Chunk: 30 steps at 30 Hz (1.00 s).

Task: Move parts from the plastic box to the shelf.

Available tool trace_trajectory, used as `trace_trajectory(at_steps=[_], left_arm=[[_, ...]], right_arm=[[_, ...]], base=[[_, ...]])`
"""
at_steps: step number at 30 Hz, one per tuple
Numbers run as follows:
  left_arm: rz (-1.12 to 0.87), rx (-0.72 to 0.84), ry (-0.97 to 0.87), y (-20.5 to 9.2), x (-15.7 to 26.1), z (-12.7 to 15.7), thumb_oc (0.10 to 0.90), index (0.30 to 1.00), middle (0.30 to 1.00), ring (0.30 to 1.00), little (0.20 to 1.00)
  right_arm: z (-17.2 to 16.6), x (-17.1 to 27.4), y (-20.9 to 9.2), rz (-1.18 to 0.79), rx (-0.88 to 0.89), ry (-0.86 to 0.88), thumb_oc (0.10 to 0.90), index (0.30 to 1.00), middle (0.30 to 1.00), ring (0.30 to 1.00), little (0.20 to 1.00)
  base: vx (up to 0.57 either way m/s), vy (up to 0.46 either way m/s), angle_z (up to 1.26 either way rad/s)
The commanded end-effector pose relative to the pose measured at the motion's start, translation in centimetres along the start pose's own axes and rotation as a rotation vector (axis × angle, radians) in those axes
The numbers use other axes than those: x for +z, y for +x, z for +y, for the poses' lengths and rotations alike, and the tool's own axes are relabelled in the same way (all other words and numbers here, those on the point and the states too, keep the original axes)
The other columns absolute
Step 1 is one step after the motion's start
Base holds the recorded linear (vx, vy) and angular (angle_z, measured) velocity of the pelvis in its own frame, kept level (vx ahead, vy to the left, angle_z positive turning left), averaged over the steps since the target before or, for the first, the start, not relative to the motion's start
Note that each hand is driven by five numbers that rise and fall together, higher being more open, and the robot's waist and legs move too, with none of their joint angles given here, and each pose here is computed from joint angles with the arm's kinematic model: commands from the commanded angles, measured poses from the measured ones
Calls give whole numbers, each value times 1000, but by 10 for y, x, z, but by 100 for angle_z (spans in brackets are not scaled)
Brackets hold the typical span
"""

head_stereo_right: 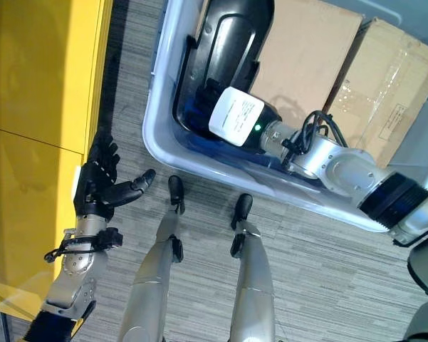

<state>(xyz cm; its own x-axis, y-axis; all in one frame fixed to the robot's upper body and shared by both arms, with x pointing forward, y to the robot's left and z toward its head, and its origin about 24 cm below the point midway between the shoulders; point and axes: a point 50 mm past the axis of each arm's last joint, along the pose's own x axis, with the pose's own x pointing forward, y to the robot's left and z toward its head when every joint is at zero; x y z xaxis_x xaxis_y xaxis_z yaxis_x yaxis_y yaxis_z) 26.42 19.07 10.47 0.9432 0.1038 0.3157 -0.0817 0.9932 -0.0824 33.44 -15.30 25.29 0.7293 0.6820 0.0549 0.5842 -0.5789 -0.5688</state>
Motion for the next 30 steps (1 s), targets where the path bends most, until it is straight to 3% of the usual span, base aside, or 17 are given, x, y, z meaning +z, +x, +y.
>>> trace_trajectory(at_steps=[1, 13, 30], left_arm=[[-184, -29, 53, -2, 34, 2, 900, 1000, 1000, 1000, 1000], [-191, -4, 86, -6, 38, 9, 900, 1000, 1000, 1000, 1000], [-194, -8, 82, -7, 37, 9, 900, 1000, 1000, 1000, 1000]], right_arm=[[-48, -40, -8, 103, -174, -92, 900, 1000, 1000, 1000, 1000], [-114, -44, -26, 107, -463, -152, 900, 1000, 1000, 1000, 1000], [-90, -64, -17, 152, -298, -235, 900, 1000, 1000, 1000, 1000]], base=[[0, 0, 0], [0, 0, 0], [0, 0, 0]])
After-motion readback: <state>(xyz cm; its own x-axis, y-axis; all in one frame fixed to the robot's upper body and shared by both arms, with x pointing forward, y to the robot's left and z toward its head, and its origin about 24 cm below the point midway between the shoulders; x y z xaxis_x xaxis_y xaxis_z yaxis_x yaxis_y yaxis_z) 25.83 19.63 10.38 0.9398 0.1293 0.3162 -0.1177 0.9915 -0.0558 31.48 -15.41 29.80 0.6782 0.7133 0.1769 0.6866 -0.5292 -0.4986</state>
